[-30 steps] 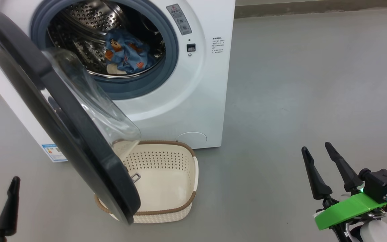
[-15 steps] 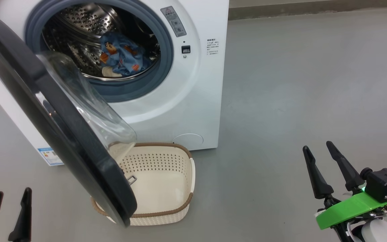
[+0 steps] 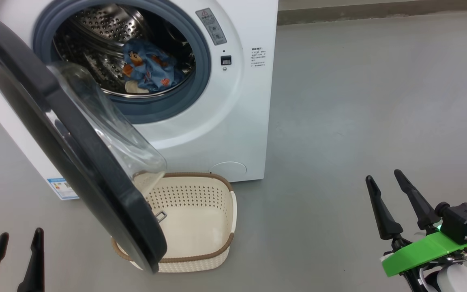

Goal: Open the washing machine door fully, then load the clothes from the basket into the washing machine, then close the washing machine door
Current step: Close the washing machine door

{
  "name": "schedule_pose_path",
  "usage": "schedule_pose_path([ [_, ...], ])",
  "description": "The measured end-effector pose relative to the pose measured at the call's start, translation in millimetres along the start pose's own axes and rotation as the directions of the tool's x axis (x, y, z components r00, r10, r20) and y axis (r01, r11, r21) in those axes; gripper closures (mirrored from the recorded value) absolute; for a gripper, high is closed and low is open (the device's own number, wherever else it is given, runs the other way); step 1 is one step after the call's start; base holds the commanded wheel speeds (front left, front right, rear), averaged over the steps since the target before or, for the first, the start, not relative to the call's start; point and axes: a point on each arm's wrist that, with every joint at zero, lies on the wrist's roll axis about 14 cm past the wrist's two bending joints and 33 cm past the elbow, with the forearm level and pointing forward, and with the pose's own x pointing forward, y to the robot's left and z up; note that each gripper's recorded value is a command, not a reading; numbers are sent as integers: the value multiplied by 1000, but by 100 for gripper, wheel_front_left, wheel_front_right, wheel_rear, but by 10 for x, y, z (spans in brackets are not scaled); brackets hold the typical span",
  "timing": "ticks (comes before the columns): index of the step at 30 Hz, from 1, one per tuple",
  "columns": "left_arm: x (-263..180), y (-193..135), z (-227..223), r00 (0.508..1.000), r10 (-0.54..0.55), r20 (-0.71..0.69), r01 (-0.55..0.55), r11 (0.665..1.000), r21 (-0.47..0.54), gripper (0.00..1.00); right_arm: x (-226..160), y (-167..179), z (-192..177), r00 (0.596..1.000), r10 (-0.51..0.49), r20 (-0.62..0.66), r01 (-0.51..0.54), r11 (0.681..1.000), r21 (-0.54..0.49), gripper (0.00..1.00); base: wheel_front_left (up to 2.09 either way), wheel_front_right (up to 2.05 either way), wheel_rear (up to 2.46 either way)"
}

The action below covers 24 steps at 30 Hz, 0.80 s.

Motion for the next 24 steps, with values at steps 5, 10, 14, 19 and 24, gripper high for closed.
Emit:
schedule_pose_path([
  [5, -6, -3, 8, 1000, -1, 2, 1, 1000, 5, 0, -2, 5, 5, 1000, 3, 1, -3, 1000, -2, 0, 0, 0, 0],
  [10, -7, -9, 6, 1000, -2, 2, 2, 1000, 5, 0, -7, 3, 2, 1000, 3, -1, -3, 1000, -4, 0, 0, 0, 0],
  [14, -35, -7, -26, 1000, -1, -7, 1, 1000, 3, 0, -11, -4, -3, 1000, 3, -4, -3, 1000, -6, 0, 0, 0, 0],
  [19, -42, -10, -31, 1000, 0, -7, 0, 1000, 0, 0, -10, 1, -5, 1000, 4, -5, -4, 1000, -4, 0, 0, 0, 0],
  [24, -47, -5, -32, 1000, 3, -7, -3, 1000, -1, 0, -6, 6, -11, 1000, 7, -6, -7, 1000, -4, 0, 0, 0, 0],
])
